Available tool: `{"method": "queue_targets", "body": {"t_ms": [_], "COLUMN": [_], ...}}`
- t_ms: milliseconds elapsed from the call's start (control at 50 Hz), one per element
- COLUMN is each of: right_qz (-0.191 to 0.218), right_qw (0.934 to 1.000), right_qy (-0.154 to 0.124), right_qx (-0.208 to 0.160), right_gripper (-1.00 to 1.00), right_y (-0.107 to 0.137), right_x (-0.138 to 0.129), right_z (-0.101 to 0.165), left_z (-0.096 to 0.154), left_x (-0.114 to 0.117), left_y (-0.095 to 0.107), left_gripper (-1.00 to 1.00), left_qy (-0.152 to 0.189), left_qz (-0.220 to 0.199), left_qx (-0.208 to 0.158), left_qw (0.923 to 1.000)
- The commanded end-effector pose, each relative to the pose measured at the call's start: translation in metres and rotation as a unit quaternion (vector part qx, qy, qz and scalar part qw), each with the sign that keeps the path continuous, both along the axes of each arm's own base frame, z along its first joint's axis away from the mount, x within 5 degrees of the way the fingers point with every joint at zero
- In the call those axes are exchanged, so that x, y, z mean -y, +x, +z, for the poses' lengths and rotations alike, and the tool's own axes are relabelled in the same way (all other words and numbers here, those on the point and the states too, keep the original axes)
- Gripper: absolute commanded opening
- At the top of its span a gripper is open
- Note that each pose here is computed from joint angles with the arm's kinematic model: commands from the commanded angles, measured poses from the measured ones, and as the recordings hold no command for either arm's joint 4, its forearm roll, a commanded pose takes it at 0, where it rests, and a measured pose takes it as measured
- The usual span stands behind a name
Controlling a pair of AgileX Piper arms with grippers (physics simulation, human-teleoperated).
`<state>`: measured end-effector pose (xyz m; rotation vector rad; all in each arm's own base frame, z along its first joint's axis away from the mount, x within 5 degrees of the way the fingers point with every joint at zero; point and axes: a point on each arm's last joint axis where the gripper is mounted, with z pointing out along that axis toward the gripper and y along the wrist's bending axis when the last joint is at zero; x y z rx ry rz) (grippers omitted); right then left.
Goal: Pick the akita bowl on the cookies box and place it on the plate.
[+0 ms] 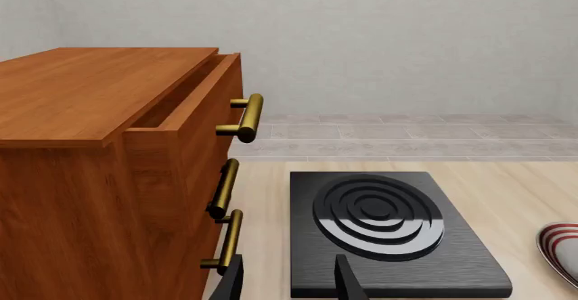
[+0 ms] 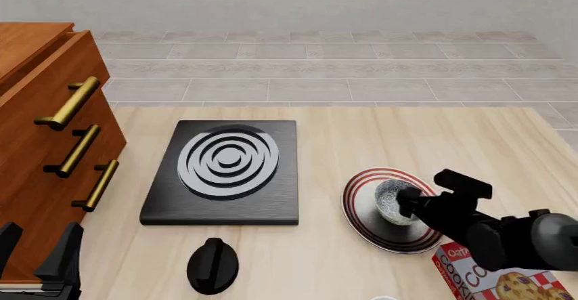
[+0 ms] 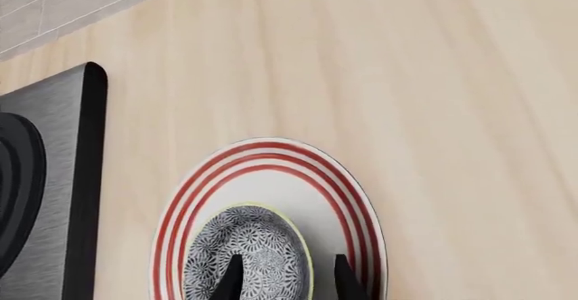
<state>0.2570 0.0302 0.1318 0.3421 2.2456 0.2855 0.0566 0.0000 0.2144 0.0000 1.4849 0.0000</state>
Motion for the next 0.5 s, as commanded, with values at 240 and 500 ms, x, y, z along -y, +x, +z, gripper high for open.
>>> {"method": "queue_targets", "body": {"t_ms": [240,500], "right_qz": [-0.023,-0.013], "right_qw": [0.9982,0.9892], "right_qy": [-0.018,-0.047], "right_qx": [0.052,0.138], "right_gripper": [1.0,1.0], "right_y": [-0.017,-0.073], "right_x": [0.021,0.026], "right_z": [0.06,0.16], "left_z": [0.0,0.0], "left_x": [0.0,0.0], "left_y": [0.0,0.0], "left_gripper": [1.0,1.0], "left_qy": [0.0,0.0], "left_qz": [0.0,0.0], "left_qx": [0.0,0.0], "left_qw": [1.0,1.0]}}
